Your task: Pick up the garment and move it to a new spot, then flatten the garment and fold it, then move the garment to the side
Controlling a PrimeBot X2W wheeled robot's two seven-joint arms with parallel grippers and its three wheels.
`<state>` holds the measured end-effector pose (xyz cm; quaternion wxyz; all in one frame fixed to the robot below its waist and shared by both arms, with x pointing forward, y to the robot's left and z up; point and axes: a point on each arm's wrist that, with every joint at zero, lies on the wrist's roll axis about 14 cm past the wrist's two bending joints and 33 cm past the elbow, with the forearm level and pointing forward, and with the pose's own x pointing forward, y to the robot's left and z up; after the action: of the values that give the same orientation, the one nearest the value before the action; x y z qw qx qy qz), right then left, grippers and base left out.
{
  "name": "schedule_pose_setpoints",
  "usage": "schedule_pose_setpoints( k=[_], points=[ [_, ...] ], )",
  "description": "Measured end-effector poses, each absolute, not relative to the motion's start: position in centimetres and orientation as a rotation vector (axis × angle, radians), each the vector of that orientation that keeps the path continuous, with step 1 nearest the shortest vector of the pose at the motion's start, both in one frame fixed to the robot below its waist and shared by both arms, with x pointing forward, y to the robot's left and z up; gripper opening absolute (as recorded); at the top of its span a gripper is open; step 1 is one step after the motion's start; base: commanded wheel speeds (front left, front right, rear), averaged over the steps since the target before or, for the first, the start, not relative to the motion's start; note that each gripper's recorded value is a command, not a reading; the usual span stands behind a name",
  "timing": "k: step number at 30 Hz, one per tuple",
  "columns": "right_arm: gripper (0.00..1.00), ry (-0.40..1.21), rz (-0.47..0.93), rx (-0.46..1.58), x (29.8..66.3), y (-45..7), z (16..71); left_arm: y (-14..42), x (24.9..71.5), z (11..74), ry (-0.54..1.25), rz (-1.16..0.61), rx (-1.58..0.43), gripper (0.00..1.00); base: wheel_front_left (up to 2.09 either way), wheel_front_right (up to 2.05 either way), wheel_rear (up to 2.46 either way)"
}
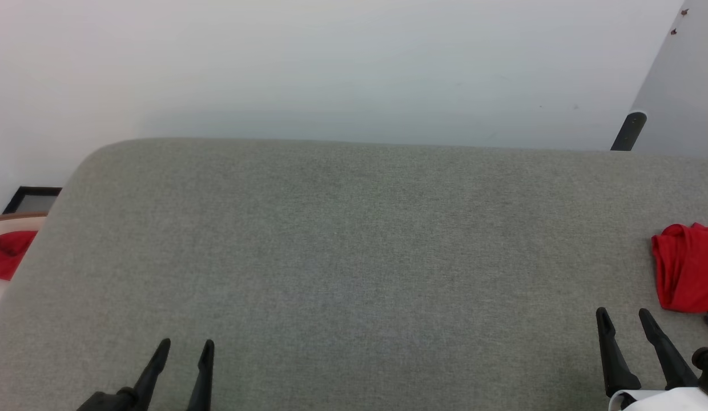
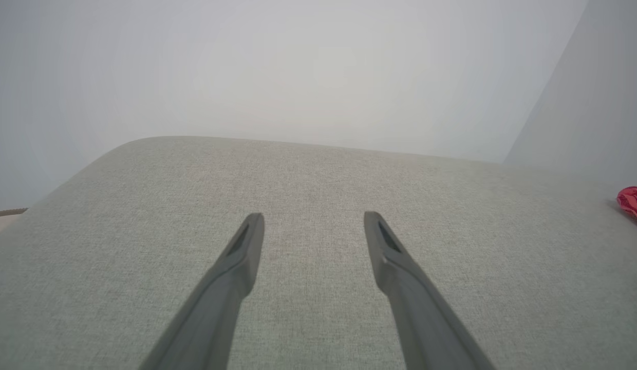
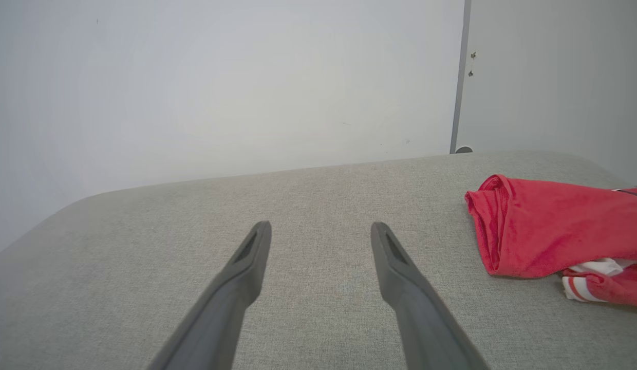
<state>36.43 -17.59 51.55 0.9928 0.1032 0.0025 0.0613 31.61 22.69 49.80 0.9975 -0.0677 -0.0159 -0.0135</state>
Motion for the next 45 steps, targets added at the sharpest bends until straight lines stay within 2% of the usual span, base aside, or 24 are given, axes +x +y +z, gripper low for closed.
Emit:
schedule_pose_setpoints(
  k=[14, 15, 23, 45],
  points=[
    [1.00, 0.000, 0.112, 0.210, 36.3, -18.0, 51.6, 23.0, 32.0, 50.0, -0.036, -0.017, -0.144, 1.00, 0.00, 0.00, 0.00],
    [0.00, 0.002, 0.112, 0.212, 36.3, -18.0, 51.6, 23.0, 32.0, 49.9, -0.034, -0.016, -0.145, 0.00, 0.00, 0.00, 0.00],
    [0.00, 0.071, 0.095, 0.279, 35.9, -17.9, 49.4, 22.3, 31.4, 47.4, 0.048, 0.007, -0.229, 0.00, 0.00, 0.00, 0.00],
    [0.00, 0.084, 0.044, 0.638, 36.6, -18.4, 49.2, 22.9, 33.2, 47.5, 0.059, 0.086, -0.590, 0.00, 0.00, 0.00, 0.00]
  ],
)
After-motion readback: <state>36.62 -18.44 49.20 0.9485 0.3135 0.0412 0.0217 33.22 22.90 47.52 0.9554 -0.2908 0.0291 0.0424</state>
